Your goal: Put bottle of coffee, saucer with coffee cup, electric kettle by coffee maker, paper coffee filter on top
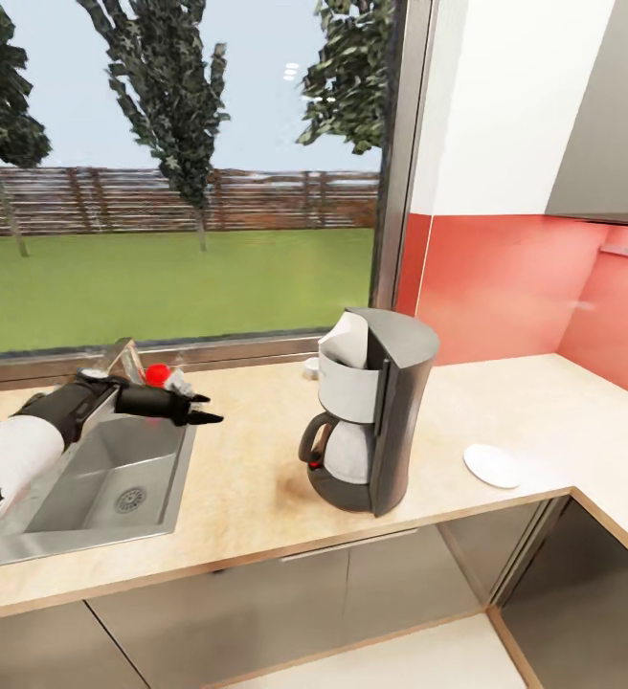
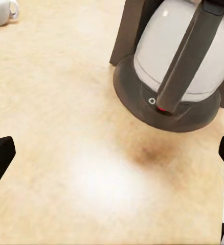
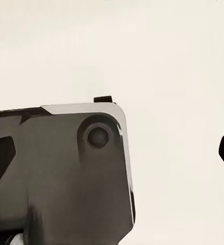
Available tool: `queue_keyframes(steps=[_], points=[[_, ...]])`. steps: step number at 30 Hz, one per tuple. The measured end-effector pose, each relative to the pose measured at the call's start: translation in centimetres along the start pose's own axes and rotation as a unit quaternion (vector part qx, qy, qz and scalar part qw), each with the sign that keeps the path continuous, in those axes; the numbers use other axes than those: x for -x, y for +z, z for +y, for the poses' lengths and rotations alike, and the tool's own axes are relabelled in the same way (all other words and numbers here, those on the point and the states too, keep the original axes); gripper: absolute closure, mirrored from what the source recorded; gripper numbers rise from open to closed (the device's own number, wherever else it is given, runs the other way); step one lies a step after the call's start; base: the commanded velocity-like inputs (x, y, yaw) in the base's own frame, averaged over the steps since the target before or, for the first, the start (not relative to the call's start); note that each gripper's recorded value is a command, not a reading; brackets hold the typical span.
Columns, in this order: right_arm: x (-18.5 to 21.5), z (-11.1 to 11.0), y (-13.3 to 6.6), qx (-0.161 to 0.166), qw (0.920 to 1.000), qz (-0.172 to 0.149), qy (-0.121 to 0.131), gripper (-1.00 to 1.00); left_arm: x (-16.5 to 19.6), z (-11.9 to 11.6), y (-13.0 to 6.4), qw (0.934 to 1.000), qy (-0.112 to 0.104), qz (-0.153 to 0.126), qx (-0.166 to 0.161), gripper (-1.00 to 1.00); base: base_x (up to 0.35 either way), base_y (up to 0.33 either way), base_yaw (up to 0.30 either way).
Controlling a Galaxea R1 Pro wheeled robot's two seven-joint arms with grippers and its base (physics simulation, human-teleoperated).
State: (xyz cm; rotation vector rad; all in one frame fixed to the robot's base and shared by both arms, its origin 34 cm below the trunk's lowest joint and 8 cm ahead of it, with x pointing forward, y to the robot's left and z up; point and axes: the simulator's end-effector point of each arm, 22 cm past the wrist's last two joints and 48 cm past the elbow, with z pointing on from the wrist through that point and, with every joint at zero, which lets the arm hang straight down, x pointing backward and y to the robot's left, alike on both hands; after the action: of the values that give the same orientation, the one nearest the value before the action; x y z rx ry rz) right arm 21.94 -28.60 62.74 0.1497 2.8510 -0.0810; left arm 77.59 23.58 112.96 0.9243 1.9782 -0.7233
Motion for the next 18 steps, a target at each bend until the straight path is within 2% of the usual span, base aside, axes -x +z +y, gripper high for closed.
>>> queue_keyframes(steps=[2,3,4,11,13,18], points=[[0.0,0.0,0.0,0.000,1.0000,0.000,0.000,-1.00,-2.3,-1.1,0.7,0.9998,0.005,-0.005,-0.019,-1.00,0.000,0.000,0.000],[0.0,0.0,0.0,0.000,1.0000,0.000,0.000,-1.00,-4.8,-2.2,1.2,0.9993,-0.008,-0.009,-0.035,-1.00,0.000,0.000,0.000],[0.0,0.0,0.0,0.000,1.0000,0.000,0.000,-1.00,-5.7,-2.4,1.4,0.9990,-0.017,-0.010,-0.039,-1.00,0.000,0.000,0.000],[0.1,-0.1,0.0,-0.001,1.0000,-0.002,0.001,-1.00,-9.4,-3.4,1.2,0.9959,-0.069,-0.034,-0.047,-1.00,0.000,0.000,0.000],[0.1,-0.1,0.0,-0.001,1.0000,-0.002,0.001,-1.00,-9.5,-3.8,1.3,0.9952,-0.068,-0.043,-0.055,-1.00,0.000,0.000,0.000],[0.2,-0.1,0.0,-0.001,1.0000,-0.002,0.002,-1.00,-8.9,-5.5,1.0,0.9930,-0.048,-0.061,-0.089,-1.00,0.000,0.000,0.000]])
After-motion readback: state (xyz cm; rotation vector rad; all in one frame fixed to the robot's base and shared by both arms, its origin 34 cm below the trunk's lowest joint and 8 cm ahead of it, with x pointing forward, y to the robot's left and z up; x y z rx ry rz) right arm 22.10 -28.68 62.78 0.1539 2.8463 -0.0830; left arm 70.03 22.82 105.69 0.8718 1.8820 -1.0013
